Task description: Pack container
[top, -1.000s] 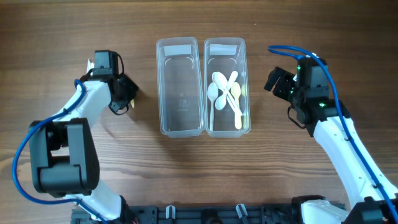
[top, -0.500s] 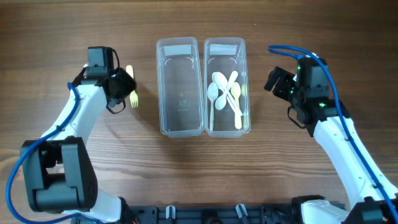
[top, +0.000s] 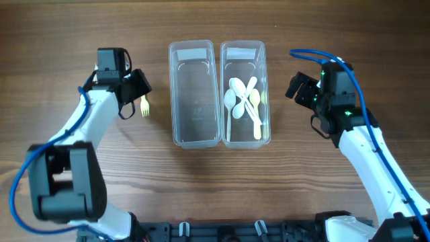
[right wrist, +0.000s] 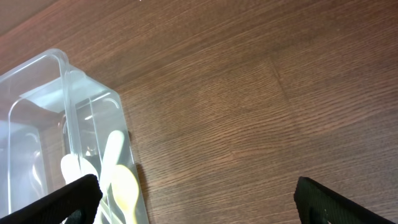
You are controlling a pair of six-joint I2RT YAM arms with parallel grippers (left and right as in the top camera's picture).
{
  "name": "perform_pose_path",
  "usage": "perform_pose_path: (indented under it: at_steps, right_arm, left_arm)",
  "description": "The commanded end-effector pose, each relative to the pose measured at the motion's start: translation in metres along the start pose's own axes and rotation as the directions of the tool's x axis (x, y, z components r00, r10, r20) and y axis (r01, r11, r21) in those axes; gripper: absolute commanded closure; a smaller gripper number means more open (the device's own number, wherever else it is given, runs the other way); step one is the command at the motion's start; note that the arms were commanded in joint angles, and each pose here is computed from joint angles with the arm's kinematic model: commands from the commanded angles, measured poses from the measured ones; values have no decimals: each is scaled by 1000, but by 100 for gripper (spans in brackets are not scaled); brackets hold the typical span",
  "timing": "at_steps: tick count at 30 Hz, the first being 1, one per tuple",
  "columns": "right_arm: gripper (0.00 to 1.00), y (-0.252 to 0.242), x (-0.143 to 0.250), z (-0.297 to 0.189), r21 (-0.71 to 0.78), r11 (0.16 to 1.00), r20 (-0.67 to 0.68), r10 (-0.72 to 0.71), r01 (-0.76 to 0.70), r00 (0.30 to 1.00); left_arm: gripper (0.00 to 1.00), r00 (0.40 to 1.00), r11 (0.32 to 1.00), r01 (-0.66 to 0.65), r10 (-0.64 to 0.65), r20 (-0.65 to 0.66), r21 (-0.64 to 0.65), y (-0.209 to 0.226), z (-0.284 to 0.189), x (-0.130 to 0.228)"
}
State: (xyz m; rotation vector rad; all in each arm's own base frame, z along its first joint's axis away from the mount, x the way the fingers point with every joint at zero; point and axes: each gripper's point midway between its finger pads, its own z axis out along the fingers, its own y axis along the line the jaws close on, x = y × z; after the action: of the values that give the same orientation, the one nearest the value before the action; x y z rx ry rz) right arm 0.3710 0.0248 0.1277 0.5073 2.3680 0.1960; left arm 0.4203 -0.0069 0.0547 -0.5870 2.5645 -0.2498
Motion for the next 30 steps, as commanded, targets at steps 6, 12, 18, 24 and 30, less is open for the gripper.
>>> perform_pose_path:
  at_steps: [6, 12, 18, 24, 30]
  right_arm:
    - [0, -3, -1, 1, 18, 1000, 8, 5, -5, 1000]
    - [0, -3, -1, 1, 18, 1000, 8, 5, -5, 1000]
    - [0, -3, -1, 1, 18, 1000, 8, 5, -5, 1000]
    - [0, -3, -1, 1, 18, 1000, 8, 5, -5, 1000]
    - [0, -3, -1, 1, 18, 1000, 8, 5, -5, 1000]
  left_arm:
    - [56, 993, 996, -79, 75, -88, -44, 17, 44, 26]
    - [83, 987, 992, -114, 108, -116, -50, 20, 48, 32]
    - [87, 979, 990, -117, 103, -177, -71, 27, 45, 47]
    - [96, 980, 991, -118, 104, -171, -69, 23, 34, 42]
    - [96, 989, 992, -119, 115, -95, -42, 7, 5, 14]
